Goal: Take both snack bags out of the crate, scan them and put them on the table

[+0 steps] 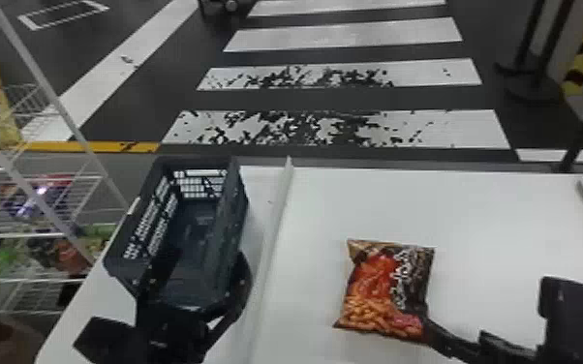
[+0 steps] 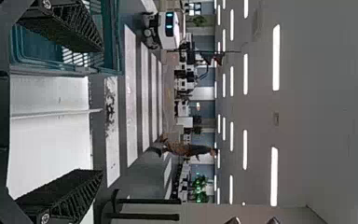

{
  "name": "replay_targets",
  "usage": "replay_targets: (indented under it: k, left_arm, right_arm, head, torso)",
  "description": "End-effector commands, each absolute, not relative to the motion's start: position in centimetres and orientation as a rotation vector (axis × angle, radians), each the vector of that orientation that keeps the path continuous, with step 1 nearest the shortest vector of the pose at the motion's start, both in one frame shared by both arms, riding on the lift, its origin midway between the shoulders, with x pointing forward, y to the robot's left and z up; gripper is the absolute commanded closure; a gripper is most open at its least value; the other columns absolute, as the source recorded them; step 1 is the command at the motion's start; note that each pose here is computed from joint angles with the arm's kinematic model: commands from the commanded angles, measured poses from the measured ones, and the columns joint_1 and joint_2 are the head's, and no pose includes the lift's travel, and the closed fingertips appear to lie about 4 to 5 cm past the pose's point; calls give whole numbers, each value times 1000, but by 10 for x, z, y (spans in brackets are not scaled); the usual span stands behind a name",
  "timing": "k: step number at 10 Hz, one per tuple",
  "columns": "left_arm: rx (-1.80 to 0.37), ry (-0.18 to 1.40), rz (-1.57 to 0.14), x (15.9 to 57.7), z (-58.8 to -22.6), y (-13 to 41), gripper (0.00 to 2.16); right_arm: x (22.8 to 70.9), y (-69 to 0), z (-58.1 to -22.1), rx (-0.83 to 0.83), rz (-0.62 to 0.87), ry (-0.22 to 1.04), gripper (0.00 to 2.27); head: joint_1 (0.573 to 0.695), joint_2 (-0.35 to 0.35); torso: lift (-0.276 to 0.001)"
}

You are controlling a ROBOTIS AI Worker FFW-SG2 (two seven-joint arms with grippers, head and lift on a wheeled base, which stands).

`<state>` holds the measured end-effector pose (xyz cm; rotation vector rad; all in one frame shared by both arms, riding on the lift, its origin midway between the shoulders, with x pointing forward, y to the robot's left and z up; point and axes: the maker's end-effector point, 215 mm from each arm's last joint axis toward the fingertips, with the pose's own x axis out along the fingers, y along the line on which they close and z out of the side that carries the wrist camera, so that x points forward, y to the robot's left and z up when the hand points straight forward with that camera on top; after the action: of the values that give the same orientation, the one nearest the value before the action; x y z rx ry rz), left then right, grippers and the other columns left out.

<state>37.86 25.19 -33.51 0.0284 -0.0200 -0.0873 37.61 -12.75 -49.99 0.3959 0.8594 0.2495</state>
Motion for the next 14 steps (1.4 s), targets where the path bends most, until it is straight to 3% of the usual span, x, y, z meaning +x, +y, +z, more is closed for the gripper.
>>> replay_targets:
  k: [1, 14]
  left_arm:
    - [23, -4, -88, 377, -342, 251, 76]
    - [-10, 57, -103, 380, -372, 247, 76]
  right_arm:
    - [380, -130, -495, 420, 259, 864, 103]
    - [377, -90, -520, 692, 428, 1019, 188]
  head:
    - [695, 190]
    - [695, 226]
  torso:
    - [-92]
    - [-92]
